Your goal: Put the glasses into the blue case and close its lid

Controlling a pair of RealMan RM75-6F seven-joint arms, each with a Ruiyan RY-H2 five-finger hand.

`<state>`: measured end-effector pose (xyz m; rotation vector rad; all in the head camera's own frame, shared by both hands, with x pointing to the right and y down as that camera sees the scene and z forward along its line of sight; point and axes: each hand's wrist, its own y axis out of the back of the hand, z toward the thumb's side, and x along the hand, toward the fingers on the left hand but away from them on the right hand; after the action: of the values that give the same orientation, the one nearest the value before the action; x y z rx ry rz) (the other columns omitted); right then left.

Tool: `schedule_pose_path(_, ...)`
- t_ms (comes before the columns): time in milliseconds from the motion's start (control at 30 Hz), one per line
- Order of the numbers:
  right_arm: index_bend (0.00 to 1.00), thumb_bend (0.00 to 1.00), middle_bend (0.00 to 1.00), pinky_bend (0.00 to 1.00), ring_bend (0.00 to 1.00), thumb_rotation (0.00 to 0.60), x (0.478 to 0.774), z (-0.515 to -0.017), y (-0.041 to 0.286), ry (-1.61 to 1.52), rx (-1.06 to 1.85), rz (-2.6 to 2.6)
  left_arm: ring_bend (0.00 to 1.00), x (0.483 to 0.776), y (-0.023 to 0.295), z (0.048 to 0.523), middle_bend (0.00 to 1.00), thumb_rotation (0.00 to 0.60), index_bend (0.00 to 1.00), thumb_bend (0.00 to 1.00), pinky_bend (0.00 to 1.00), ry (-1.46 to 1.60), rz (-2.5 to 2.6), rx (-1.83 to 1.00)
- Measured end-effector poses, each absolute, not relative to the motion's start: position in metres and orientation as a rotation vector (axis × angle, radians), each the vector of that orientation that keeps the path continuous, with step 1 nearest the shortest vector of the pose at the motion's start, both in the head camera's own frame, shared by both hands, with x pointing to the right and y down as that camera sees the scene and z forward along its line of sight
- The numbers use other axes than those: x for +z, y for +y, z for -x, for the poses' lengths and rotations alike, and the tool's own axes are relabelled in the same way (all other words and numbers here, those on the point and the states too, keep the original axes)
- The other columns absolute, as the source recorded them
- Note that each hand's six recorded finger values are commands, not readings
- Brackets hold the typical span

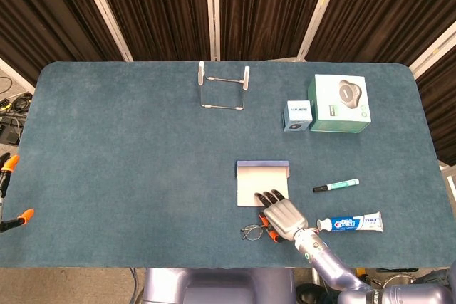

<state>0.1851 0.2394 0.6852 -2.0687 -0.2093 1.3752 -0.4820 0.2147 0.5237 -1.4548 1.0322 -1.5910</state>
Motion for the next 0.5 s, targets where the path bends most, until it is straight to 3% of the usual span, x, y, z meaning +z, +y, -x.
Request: schedule_pose_path(500,0.65,0.39,0.01,0.0,0.0,0.6,0.6788,-0.1888,0.2307,-0.276,1.367,2.089,0.0,0.5241,0.2145,0.4813,0.0,0.6,0.0,0.0,0.0,1.029,1.453,-1.593)
